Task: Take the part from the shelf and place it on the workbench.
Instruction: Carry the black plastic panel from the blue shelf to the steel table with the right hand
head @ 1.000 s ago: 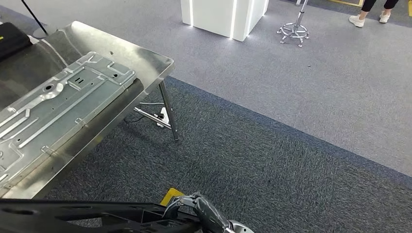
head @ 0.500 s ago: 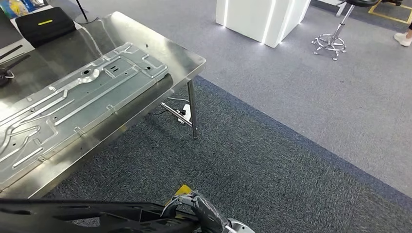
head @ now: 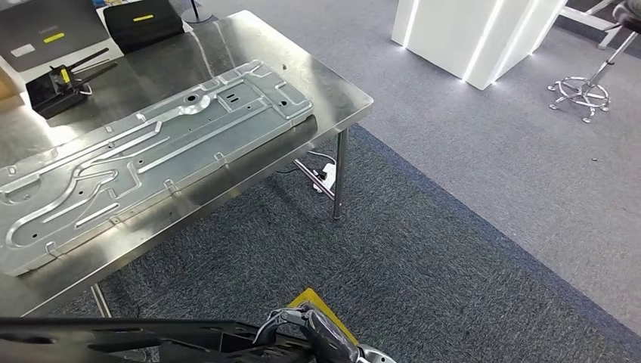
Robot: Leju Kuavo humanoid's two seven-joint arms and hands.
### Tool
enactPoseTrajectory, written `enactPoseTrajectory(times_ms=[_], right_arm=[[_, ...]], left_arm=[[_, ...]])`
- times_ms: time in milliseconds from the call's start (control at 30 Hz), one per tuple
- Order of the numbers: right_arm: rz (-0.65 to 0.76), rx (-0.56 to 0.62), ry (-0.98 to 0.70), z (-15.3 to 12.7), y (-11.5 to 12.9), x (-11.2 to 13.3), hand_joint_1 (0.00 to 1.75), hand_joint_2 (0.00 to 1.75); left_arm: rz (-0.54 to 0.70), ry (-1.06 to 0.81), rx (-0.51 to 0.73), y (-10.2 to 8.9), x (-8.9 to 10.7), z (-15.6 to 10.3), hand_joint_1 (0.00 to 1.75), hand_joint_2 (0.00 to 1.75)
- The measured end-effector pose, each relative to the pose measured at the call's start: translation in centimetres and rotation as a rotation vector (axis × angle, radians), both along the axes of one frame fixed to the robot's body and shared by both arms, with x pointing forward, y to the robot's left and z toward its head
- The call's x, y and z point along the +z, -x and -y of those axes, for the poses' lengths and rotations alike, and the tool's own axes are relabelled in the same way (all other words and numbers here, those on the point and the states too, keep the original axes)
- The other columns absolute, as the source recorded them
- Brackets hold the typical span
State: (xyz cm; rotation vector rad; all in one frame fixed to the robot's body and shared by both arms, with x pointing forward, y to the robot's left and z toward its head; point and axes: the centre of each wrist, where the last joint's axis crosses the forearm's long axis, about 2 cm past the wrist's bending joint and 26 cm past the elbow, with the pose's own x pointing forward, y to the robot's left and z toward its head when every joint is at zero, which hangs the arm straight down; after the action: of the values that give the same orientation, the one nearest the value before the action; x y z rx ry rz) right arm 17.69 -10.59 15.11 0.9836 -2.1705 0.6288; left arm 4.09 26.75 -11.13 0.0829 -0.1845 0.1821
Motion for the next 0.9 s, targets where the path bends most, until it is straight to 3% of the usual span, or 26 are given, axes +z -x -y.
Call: enactPoseTrajectory(times_ms=[900], right_arm=[[-0.015,-0.003,-0.006,1.1,1.0,-0.6,1.75,1.75]], left_arm=[[-0.008,0.000,0.005,-0.2,0.0,0.3,0.00,1.75]])
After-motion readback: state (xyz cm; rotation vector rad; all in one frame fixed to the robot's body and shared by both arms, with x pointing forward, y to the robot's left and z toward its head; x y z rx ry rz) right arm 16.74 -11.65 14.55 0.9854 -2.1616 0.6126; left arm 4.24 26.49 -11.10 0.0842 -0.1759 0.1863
